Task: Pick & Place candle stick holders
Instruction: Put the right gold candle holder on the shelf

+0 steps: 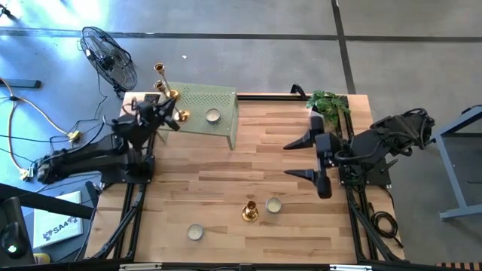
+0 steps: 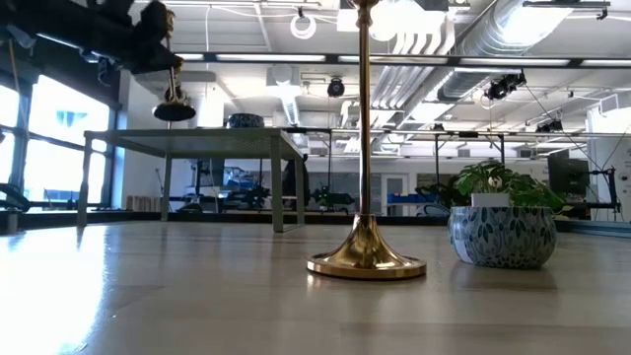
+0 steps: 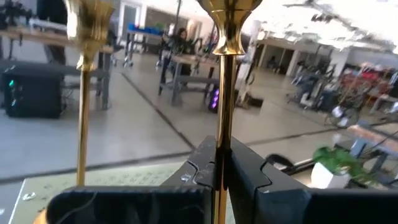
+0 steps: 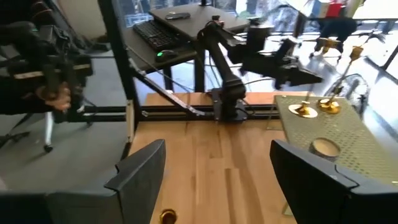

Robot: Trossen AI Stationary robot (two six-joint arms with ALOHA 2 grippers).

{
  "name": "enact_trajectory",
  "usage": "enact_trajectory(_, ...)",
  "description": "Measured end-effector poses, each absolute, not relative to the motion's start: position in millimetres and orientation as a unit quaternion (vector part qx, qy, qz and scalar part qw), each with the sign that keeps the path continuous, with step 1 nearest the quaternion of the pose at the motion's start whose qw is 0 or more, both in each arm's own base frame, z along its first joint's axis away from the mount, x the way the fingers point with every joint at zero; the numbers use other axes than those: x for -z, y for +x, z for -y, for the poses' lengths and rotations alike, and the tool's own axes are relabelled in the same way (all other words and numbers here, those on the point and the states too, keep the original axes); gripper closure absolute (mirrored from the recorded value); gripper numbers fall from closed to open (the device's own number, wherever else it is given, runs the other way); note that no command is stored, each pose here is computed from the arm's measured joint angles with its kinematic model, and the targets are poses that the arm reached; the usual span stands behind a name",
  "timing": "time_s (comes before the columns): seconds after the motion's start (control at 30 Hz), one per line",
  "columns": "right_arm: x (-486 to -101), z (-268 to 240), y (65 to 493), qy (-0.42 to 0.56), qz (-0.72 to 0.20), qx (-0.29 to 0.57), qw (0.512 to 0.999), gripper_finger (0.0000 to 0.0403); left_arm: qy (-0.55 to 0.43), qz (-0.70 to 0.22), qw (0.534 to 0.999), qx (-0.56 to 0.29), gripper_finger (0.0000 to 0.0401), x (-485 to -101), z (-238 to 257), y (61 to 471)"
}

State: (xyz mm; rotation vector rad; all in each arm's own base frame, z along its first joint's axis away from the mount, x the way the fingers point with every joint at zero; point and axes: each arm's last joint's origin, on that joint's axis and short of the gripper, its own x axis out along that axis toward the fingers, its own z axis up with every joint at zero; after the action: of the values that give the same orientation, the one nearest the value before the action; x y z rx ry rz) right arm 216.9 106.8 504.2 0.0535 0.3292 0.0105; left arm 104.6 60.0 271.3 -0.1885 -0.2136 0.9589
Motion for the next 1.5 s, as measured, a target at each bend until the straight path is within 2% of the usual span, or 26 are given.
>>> enact_trajectory(0.23, -504, -108, 217, 0.033, -0.17, -0.027, 0.984, 0.0118, -0.12, 0.065, 0.886, -0.443, 0.0386, -267, -96, 117)
enact_trajectory(0.6, -502, -108, 216, 0.031, -0.176, -0.026, 0.984, 0.0118, -0.076, 0.013, 0.891, -0.447, 0.0386, -288, -129, 141)
enact_trajectory(1.03, -499, -106, 215, 0.03, -0.193, -0.016, 0.981, 0.0118, -0.03, -0.02, 0.858, -0.513, 0.0386, -286, -139, 147)
enact_trajectory(1.5, -498, -104, 216, 0.021, -0.193, 0.003, 0.981, 0.0118, -0.029, -0.015, 0.857, -0.513, 0.0386, -278, -150, 160)
